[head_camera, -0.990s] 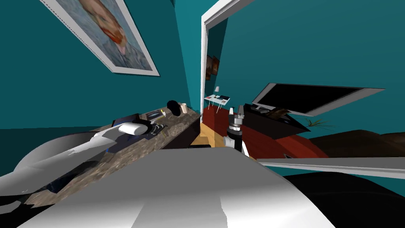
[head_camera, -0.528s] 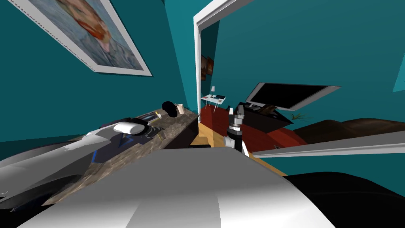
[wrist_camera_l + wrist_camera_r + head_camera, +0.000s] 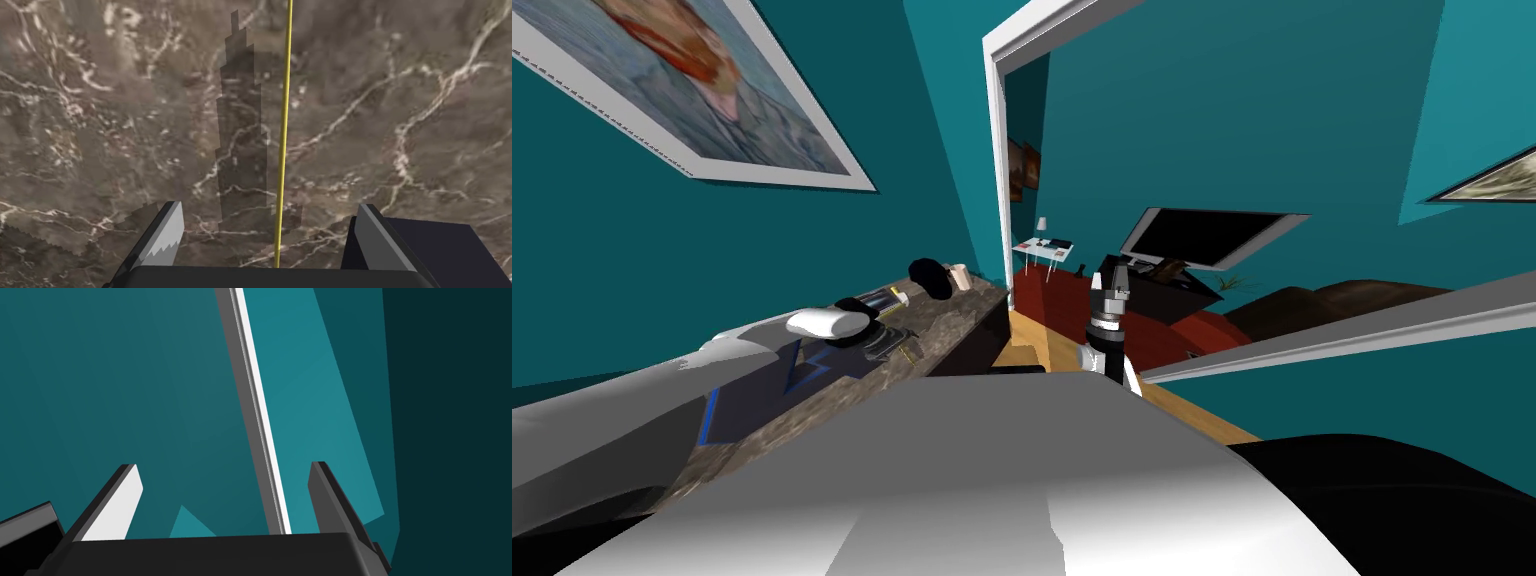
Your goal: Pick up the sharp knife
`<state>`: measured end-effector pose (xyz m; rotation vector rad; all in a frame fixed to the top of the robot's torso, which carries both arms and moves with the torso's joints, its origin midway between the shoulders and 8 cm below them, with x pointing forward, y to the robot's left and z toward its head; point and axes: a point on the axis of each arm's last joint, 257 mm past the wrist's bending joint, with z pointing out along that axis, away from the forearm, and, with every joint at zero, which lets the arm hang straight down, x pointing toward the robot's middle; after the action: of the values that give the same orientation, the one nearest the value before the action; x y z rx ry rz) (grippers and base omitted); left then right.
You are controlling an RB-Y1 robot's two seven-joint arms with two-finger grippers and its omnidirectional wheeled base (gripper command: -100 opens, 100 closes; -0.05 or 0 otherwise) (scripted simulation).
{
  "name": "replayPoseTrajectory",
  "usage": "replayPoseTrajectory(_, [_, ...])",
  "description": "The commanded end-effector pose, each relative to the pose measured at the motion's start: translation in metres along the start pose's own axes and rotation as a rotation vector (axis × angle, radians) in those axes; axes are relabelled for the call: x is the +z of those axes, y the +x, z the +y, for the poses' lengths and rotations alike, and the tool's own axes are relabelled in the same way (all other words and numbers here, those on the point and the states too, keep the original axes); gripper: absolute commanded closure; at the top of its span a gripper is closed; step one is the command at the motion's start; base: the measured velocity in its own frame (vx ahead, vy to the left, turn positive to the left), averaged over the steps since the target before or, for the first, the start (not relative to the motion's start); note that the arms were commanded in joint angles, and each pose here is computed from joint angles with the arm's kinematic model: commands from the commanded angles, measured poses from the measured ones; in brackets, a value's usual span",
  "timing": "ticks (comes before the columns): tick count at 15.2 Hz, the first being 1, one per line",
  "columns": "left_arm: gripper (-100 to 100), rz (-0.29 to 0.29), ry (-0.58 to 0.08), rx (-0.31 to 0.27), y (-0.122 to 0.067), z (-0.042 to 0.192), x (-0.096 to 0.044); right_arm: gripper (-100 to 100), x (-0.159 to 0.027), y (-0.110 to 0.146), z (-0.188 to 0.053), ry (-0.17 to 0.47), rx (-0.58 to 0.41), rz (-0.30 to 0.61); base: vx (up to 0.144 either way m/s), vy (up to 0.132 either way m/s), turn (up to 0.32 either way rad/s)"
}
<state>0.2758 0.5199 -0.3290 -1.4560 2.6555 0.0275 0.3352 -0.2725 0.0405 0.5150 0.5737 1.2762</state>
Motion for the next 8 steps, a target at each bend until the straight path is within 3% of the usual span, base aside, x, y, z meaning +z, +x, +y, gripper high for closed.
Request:
replayPoseTrajectory(1, [-100, 0.0, 0.0, 0.0, 0.0, 0.0, 0.0, 0, 0.0, 0.0, 0.0, 0.0, 0.0, 0.0, -0.002, 0.008, -0.036])
replayPoseTrajectory(2, [-100, -0.004, -0.004, -0.011, 0.001, 0.006, 0.013, 0, 0.0, 0.0, 0.0, 0.0, 0.0, 0.0, -0.015, -0.006, -0.074])
replayPoseTrajectory(3, [-100, -0.006, -0.004, -0.013, 0.001, 0.007, 0.017, 0, 0.0, 0.0, 0.0, 0.0, 0.0, 0.0, -0.025, -0.014, -0.09])
replayPoseTrajectory(4, [-100, -0.001, -0.006, -0.009, 0.001, 0.006, 0.011, 0, 0.0, 0.0, 0.0, 0.0, 0.0, 0.0, -0.015, -0.009, -0.027])
replayPoseTrajectory(5, [100, -0.002, -0.005, -0.009, 0.001, 0.006, 0.012, 0, 0.0, 0.0, 0.0, 0.0, 0.0, 0.0, -0.005, -0.003, 0.0])
replayPoseTrajectory(8, [100, -0.002, -0.008, -0.012, 0.001, 0.008, 0.012, 0, 0.0, 0.0, 0.0, 0.0, 0.0, 0.0, -0.003, 0.001, -0.001])
